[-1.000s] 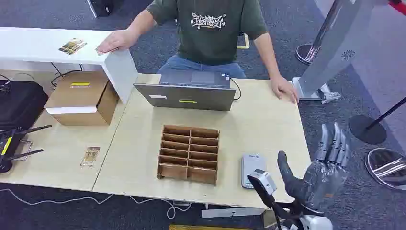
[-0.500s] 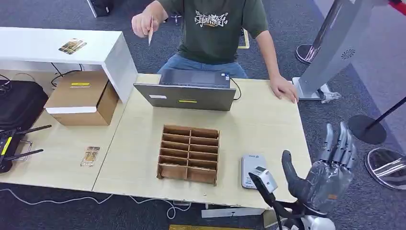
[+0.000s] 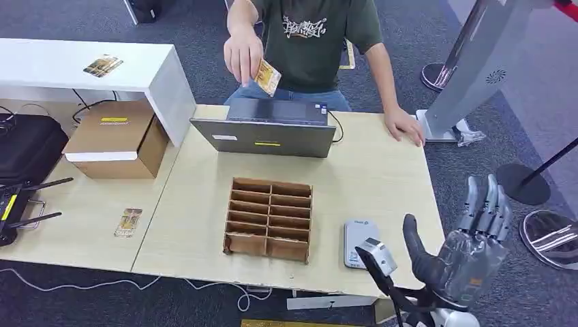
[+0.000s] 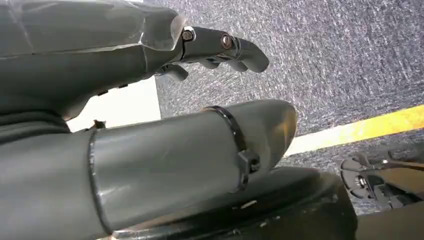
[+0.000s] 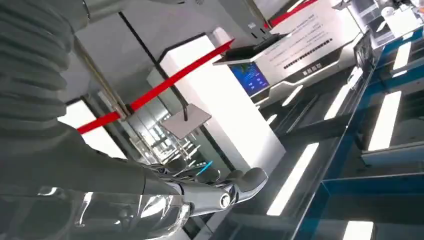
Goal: Pass the card to the sensor for recognition and then transmit it.
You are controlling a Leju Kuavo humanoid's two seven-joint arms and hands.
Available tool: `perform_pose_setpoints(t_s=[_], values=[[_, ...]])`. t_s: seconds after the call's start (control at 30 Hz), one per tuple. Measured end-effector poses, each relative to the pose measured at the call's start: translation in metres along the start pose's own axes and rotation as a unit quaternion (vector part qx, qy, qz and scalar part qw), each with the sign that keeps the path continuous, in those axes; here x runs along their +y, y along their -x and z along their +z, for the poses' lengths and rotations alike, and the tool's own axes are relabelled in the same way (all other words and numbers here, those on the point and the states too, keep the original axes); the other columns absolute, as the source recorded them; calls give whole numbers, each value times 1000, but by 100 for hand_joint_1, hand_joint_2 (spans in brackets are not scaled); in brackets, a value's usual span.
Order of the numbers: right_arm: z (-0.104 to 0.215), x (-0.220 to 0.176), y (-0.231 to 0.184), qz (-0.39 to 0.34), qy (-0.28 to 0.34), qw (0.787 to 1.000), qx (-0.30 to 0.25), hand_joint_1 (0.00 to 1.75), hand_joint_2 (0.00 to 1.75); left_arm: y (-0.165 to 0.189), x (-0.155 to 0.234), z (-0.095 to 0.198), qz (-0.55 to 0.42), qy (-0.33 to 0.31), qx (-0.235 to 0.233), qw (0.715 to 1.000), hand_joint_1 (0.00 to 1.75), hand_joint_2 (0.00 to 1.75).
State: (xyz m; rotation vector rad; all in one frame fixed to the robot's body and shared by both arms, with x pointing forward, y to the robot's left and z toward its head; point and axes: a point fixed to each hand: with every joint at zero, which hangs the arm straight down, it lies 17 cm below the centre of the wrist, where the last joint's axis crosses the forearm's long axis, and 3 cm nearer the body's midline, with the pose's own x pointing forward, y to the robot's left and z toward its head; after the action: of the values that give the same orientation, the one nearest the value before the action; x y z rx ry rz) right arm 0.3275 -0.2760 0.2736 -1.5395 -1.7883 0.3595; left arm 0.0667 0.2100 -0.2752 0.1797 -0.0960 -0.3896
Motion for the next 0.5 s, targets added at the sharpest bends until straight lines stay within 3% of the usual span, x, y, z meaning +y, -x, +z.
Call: perform_pose_setpoints(t_s=[0.37, 0.5], values=[[-2, 32, -24, -53, -19, 997, -53, 0, 175, -6, -2, 1, -20, 1, -16, 1000, 0, 0], [-31, 60, -49, -73, -17, 994, -74, 0, 175, -15, -2, 2, -41, 8, -19, 999, 0, 0]])
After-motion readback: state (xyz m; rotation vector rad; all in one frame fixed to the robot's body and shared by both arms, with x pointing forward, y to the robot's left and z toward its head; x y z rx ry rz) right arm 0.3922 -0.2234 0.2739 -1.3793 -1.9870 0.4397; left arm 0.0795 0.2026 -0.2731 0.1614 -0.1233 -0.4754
